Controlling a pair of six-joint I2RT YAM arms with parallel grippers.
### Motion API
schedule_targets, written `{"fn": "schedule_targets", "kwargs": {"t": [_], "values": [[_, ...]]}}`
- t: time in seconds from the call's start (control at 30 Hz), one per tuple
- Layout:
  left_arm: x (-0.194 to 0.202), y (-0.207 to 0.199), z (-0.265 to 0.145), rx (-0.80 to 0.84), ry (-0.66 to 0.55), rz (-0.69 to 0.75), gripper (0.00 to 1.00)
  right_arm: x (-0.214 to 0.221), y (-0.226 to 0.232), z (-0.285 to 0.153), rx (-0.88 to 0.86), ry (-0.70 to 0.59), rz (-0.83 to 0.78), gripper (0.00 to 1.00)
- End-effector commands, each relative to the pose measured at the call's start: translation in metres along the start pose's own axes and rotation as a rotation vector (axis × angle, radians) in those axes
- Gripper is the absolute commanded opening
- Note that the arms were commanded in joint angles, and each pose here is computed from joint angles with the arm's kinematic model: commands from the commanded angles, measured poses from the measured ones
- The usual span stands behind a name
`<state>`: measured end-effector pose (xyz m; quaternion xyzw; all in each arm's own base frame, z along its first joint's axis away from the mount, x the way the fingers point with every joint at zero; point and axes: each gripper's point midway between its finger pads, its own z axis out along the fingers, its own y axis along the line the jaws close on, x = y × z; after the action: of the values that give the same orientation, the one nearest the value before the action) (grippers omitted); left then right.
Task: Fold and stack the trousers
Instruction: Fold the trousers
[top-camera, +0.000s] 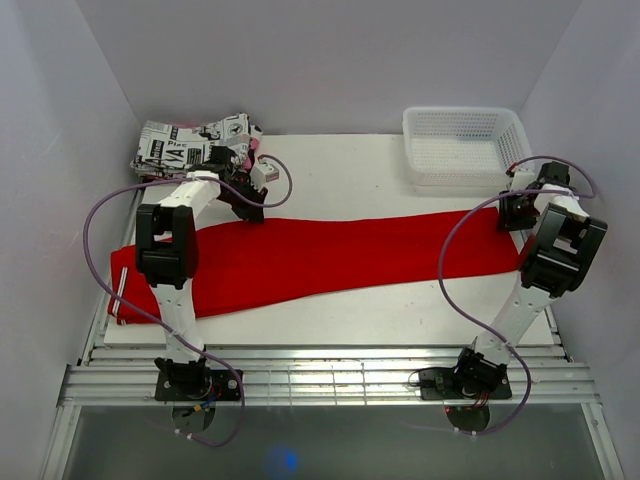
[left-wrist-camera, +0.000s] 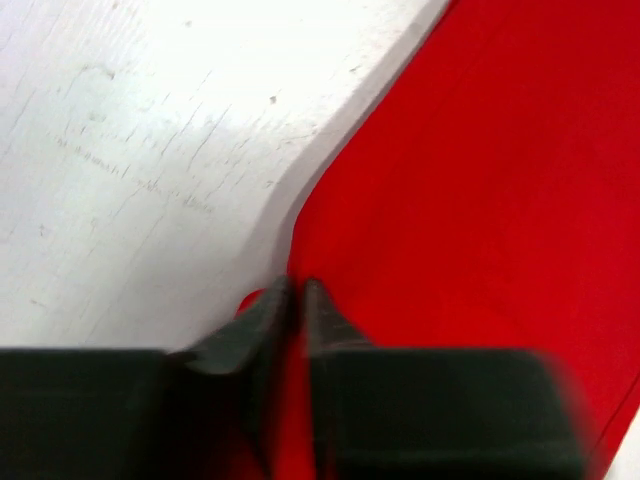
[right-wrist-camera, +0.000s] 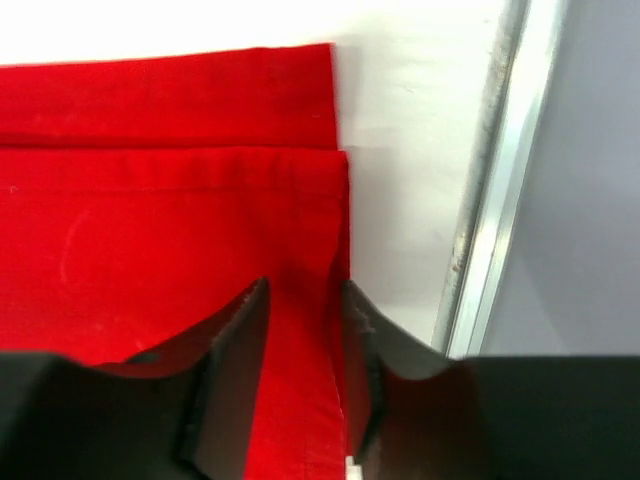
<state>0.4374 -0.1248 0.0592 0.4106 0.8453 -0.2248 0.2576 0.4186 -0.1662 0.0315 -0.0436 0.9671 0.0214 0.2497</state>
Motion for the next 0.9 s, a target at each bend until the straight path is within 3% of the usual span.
{"fn": "schedule_targets", "kwargs": {"t": [0.0,0.07,0.1,0.13,0.17,0.3,0.43,0.63,0.87], "values": [[-0.001,0.018,-0.009,-0.092,0.002,-0.003,0.30,-0.025,0.011,-0.001,-0.027,-0.053,-0.028,0.43],[-0.011,0.014,-0.016,-0.079,-0.034,0.024,0.45,-0.023,0.014,-0.007,-0.030,-0.038,-0.036,0.58],[-0.017,0.012,-0.021,-0.081,-0.050,0.036,0.50,-0.026,0.013,-0.014,-0.016,-0.039,-0.046,0.60],[-0.028,0.011,-0.030,-0.097,-0.078,0.059,0.67,-0.025,0.011,-0.019,-0.004,-0.032,-0.051,0.61],[-0.039,0.013,-0.038,-0.115,-0.104,0.070,0.70,-0.021,0.010,-0.023,0.008,-0.014,-0.066,0.61],[-0.085,0.013,-0.066,-0.138,-0.209,0.089,0.72,-0.022,0.003,-0.052,0.079,-0.044,-0.117,0.60],[-0.108,-0.015,-0.060,-0.072,-0.215,0.117,0.72,-0.031,0.017,-0.056,0.018,-0.100,-0.095,0.56],[-0.089,-0.078,-0.011,0.084,-0.119,0.135,0.68,-0.005,0.039,-0.025,-0.126,-0.008,-0.055,0.37],[-0.049,-0.121,0.026,0.223,-0.008,0.044,0.63,0.069,0.056,-0.011,-0.152,0.155,-0.101,0.15]]}}
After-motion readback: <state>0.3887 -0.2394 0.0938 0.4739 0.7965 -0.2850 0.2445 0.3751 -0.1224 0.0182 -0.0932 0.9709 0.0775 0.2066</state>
